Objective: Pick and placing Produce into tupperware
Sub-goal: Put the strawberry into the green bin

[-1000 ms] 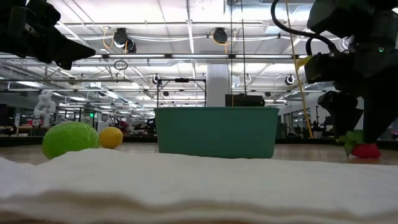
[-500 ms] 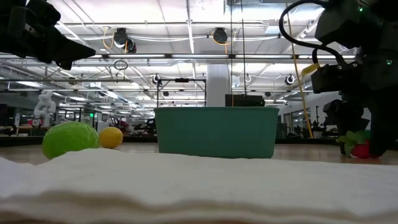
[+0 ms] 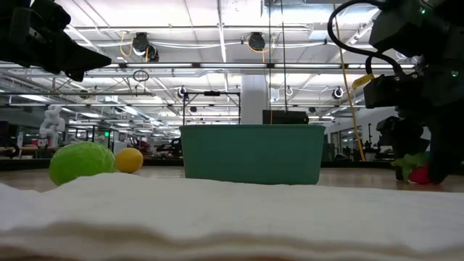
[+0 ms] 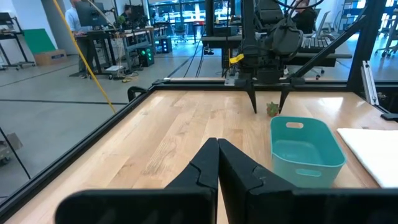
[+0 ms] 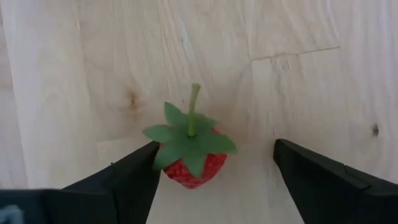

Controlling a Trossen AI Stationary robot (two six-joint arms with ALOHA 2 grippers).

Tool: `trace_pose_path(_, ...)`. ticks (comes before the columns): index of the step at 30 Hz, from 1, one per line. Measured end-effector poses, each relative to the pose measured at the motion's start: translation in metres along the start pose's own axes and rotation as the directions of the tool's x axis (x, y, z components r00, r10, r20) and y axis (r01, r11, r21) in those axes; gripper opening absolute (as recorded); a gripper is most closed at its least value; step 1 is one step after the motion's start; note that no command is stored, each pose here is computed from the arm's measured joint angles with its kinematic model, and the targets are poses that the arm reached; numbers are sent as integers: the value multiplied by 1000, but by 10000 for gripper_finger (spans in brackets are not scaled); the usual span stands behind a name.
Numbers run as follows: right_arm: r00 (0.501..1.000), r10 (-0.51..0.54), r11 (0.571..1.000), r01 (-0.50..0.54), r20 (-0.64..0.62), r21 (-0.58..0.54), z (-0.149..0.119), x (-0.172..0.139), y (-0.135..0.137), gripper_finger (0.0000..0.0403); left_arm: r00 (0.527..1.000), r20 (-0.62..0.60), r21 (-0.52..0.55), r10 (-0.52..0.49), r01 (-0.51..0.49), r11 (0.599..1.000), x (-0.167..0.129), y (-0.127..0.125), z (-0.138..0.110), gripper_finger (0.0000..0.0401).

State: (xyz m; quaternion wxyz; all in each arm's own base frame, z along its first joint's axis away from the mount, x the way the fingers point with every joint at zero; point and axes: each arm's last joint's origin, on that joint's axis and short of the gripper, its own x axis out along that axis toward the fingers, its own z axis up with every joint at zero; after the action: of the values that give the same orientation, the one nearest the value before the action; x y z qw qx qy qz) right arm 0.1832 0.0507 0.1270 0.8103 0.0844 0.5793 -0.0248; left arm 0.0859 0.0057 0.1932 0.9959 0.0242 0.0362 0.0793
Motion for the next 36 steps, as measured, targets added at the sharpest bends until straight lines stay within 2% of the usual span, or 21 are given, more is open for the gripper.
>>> trace_pose_path(11, 1000, -12, 1000, 12, 2, -3, 0, 0, -1, 203, 1000, 0, 0, 0, 0, 1000, 0, 0, 0, 5)
trace_pose_path(19, 1000, -5, 1000, 5, 8, -21, 1, 0, 0, 147, 1000, 0, 0, 0, 0, 1000, 0, 0, 0, 5)
trace_pose_path(24, 1000, 12, 999, -12, 10, -31, 4, -2, 2, 136, 1000, 0, 0, 0, 0, 1000, 0, 0, 0, 5)
trace_pose_path(29, 994, 106, 993, -105, 18, -58, 14, -7, 9, 144, 1000, 1, 0, 0, 0, 1000, 0, 0, 0, 5)
trace_pose_path(36, 993, 110, 991, -107, 39, -81, 25, -16, 13, 140, 1000, 0, 0, 0, 0, 1000, 0, 0, 0, 5)
